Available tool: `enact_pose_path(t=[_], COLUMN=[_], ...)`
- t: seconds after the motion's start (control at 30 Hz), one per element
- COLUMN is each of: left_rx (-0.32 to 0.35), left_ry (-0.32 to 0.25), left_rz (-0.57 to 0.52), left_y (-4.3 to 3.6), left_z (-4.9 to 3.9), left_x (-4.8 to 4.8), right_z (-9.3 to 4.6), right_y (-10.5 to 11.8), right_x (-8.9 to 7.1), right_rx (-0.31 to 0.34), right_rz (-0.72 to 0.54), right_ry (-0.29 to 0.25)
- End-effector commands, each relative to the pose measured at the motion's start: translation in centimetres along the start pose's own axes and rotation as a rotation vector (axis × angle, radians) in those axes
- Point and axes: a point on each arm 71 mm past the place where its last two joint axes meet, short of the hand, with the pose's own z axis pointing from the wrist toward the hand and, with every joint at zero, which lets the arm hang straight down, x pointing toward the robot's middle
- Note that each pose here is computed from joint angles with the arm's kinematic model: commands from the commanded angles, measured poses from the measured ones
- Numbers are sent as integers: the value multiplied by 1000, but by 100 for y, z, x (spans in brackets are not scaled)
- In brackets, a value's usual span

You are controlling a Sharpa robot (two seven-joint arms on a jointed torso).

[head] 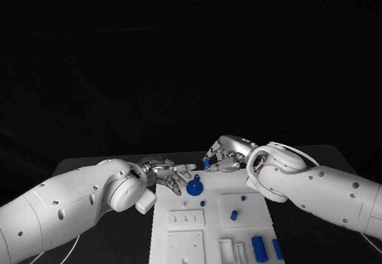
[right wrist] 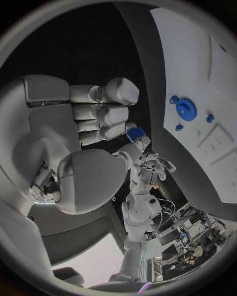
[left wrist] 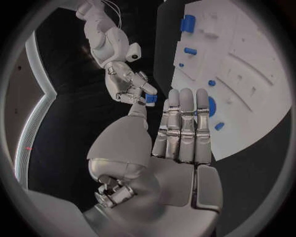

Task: Assemble the parts on the task board

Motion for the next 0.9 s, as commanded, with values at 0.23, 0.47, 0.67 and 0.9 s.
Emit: enact_pose_path(t=[0.23, 0.47, 0.67, 0.9], left_rx=[-39, -30, -23, -22], left_ry=[16, -9, -24, -28], left_rz=[53, 62, 72, 92], left_y=[-31, -48, -53, -57], left_z=[61, 73, 73, 73], left_x=[98, 99, 92, 97], right_z=[62, 68, 72, 77], right_y=[187, 259, 292, 312], right_x=[152, 230, 279, 316], right_rx=[-7, -22, -28, -30], right_rz=[-51, -63, -68, -71], right_ry=[75, 104, 122, 134])
